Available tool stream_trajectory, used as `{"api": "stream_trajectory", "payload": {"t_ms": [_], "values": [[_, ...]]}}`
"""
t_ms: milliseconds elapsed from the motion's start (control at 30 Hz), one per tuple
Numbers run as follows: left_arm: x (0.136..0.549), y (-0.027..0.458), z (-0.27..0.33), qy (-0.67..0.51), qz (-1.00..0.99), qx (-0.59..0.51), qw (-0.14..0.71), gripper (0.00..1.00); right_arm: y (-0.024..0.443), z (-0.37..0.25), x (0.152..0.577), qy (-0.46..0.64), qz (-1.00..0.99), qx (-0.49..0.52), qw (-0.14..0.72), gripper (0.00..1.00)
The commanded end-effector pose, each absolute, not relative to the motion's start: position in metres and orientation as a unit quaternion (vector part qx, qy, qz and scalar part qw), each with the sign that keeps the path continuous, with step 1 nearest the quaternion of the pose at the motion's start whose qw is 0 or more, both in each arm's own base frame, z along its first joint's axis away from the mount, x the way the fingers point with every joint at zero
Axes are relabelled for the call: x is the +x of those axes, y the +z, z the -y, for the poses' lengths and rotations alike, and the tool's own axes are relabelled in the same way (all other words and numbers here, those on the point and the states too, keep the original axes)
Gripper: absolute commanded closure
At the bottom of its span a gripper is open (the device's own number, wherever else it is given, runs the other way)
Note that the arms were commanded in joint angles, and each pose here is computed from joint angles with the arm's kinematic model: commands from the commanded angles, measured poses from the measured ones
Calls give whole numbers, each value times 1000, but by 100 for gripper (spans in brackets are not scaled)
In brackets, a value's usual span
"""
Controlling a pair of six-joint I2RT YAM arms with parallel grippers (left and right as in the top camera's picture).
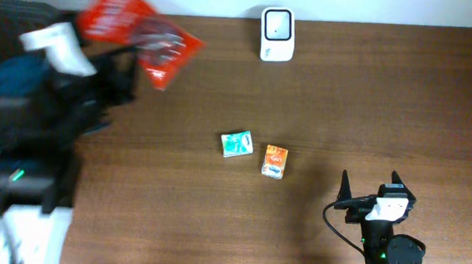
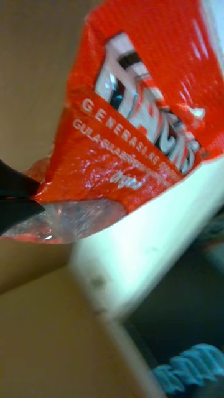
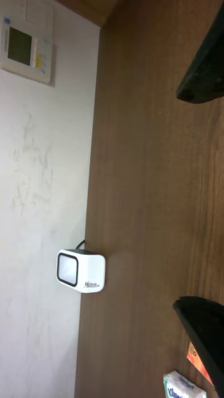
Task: Scan the item barcode
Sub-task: 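Place the red candy bag right of the orange packet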
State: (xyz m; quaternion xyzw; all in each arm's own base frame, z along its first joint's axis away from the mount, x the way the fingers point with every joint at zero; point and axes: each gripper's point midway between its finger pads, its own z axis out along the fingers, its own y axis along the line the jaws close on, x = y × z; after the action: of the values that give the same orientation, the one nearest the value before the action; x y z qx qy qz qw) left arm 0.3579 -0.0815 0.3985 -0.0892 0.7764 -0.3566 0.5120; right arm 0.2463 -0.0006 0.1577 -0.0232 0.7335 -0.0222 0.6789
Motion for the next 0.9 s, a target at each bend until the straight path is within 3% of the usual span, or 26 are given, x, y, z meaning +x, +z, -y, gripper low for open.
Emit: {"api": "stream_trajectory", "payload": {"t_ms": [0, 233, 533, 567, 600, 667, 867], "values": [[373, 343, 166, -399, -821, -25, 408, 100, 155, 0, 246, -24, -735, -27, 677, 1], [373, 183, 293, -385, -897, 46, 213, 100, 155, 0, 246, -24, -735, -27, 677, 2], [360, 96, 370, -358, -908, 102, 190, 96, 155, 0, 246, -24, -735, -27, 677, 2], [359, 92, 373, -349, -910, 103, 198, 91, 155, 0, 246, -24, -735, -27, 677, 1], [356, 88, 379, -348, -910, 109, 200, 68, 155, 0, 246, -24, -735, -27, 677, 1], [355, 89, 383, -350, -908, 113, 201, 47, 155, 0, 246, -24, -735, -27, 677, 1], [380, 145, 353, -298, -911, 156, 239, 47, 155, 0, 246, -24, -735, -27, 677, 1]]}}
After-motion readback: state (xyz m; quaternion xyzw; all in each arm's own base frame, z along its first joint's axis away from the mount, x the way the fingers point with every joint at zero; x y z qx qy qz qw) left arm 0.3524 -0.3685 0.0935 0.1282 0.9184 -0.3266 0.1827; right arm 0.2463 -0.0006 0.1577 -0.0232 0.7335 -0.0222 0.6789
